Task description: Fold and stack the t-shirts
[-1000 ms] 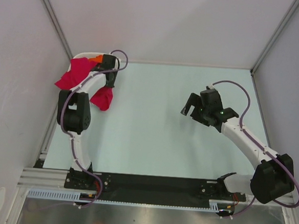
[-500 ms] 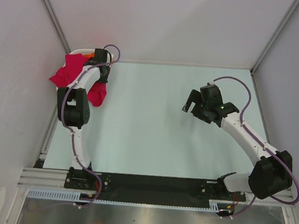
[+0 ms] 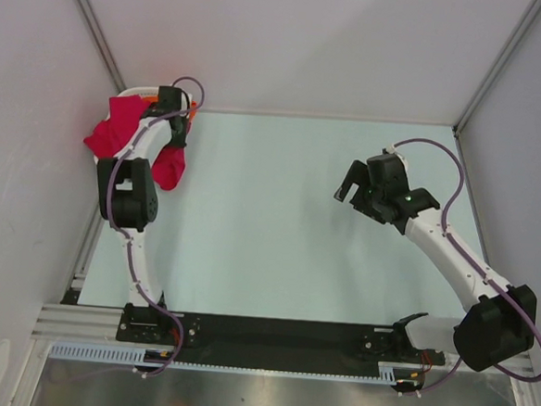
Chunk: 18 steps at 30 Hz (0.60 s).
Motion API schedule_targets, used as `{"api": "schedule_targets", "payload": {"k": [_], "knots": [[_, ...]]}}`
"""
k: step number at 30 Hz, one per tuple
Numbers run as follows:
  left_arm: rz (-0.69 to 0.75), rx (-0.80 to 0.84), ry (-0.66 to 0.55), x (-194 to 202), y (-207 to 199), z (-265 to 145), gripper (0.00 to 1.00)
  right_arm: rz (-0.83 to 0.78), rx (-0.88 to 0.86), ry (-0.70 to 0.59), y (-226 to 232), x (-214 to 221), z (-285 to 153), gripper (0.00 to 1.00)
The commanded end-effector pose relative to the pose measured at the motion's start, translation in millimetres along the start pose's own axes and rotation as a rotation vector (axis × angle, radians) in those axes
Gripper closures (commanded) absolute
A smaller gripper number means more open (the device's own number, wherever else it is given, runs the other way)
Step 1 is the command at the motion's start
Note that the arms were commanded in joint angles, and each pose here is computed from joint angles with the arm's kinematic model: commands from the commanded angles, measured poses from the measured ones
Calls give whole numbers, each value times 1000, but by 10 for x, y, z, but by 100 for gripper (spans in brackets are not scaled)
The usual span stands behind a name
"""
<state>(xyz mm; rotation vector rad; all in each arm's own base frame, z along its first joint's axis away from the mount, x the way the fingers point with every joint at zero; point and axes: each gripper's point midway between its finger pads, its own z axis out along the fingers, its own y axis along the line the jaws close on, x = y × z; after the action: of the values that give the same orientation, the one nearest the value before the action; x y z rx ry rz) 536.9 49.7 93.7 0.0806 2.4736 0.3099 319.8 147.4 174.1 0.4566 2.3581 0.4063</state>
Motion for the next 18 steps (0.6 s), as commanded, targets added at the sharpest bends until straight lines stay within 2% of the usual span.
{"api": "schedule_targets", "payload": {"k": [1, 3, 5, 6, 7, 9, 11, 12, 14, 15, 17, 18], "knots": [[-13, -3, 59, 172, 175, -271, 61, -1, -24, -74, 104, -249, -161, 0], [-53, -4, 32, 29, 178, -469, 59, -9, -29, -96, 137, -329, -194, 0], [-107, -17, 13, -54, 133, -641, 48, -15, -28, -106, 147, -379, -195, 0], [-123, -21, -16, -131, 151, -852, 33, -22, -45, -117, 196, -423, -207, 0], [-141, -45, -25, -145, 185, -946, 1, -28, -53, -116, 220, -435, -200, 0], [-126, -37, -80, -271, 108, -1304, 0, -31, -80, -132, 282, -483, -233, 0], [-184, 0, -115, -336, 59, -1564, 0, -25, -116, -152, 337, -516, -293, 0], [-216, 22, -177, -419, 87, -1850, 0, -18, -130, -160, 357, -525, -303, 0], [-322, 71, -230, -464, 31, -2064, 0, -12, -175, -160, 416, -515, -393, 0], [-359, 104, -218, -353, -45, -2088, 0, 0, -195, -160, 446, -510, -428, 0], [-487, 215, -268, -303, -210, -2365, 0, 10, -245, -152, 448, -408, -515, 0], [-524, 225, -177, 70, -355, -2197, 0, 40, -301, -191, 534, -453, -561, 0]]}}
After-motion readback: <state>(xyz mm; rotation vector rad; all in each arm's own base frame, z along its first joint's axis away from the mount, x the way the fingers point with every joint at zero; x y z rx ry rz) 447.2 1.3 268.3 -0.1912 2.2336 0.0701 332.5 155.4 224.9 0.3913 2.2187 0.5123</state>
